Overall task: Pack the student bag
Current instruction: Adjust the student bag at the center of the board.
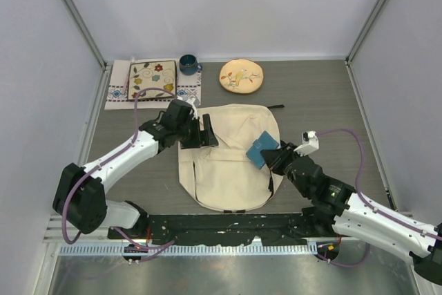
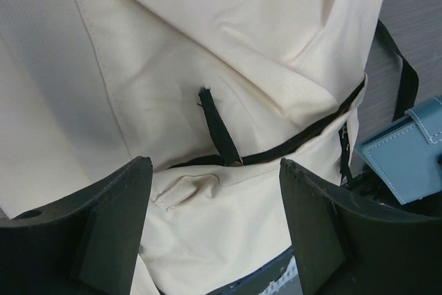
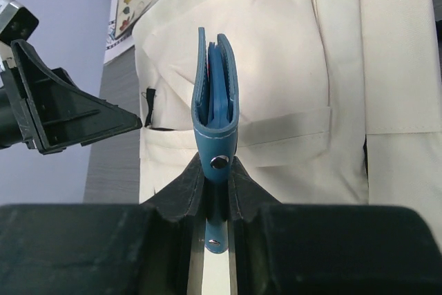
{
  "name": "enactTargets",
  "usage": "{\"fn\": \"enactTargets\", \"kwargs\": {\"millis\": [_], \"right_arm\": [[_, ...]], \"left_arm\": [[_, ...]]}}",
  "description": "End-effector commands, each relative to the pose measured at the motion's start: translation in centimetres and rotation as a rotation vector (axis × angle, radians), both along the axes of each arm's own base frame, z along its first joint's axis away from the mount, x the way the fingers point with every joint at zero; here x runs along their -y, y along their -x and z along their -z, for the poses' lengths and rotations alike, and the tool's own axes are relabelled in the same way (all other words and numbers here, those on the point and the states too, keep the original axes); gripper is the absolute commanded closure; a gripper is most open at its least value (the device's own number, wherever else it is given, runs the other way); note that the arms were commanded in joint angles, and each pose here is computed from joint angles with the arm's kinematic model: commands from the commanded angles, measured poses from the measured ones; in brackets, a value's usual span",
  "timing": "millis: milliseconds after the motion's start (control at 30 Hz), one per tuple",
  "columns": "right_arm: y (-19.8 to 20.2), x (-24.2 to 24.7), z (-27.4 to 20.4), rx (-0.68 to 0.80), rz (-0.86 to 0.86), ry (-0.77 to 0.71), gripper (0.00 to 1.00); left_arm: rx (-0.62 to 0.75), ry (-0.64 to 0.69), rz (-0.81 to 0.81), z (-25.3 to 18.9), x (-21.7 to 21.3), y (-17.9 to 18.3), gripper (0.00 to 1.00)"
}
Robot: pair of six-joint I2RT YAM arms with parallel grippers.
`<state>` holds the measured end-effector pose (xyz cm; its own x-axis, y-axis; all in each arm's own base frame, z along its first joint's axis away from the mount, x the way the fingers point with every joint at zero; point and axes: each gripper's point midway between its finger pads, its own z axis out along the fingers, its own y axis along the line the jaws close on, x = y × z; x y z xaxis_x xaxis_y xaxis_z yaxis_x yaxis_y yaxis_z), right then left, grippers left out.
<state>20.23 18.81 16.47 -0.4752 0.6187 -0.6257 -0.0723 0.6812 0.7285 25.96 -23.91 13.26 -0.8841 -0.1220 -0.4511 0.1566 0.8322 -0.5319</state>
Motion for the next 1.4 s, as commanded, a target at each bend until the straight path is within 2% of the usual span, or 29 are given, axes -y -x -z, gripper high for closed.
{"fn": "enactTargets", "kwargs": {"millis": [0,233,633,867,967,1133,1367], "right_arm": [[-1.4,-0.9,-4.9,0.094,0.03,-0.081,0.99],[-1.6,-1.7,-4.6,0.087,0.009,-0.072,0.99],[-1.7,-2.0,-4.5,0.093,0.009,-0.099,0.99],[-1.9,-2.3,-4.0,0.085,0.006,-0.088,0.99],[-2.1,-2.5,-3.7,0.082,0.009,-0.088,0.99],[-2.9,-3.2,-3.9,0.089,0.023,-0.089,0.99],[-4.9,-3.4,-3.7,0.115,0.092,-0.103,0.99]], "left_arm": [[0.045,-0.045,-0.063,-0.5,-0.3,-1.9,0.24],[0.066,-0.051,-0.117,-0.2,-0.2,-3.5,0.31],[0.027,-0.026,-0.122,0.3,1.1,-3.5,0.39],[0.002,-0.043,-0.113,1.2,1.7,-3.3,0.61],[-0.001,-0.051,-0.115,1.5,1.8,-3.3,0.73],[0.001,-0.072,-0.129,1.8,1.2,-3.2,0.98],[0.009,-0.099,-0.15,2.4,-0.1,-2.3,1.0]]}}
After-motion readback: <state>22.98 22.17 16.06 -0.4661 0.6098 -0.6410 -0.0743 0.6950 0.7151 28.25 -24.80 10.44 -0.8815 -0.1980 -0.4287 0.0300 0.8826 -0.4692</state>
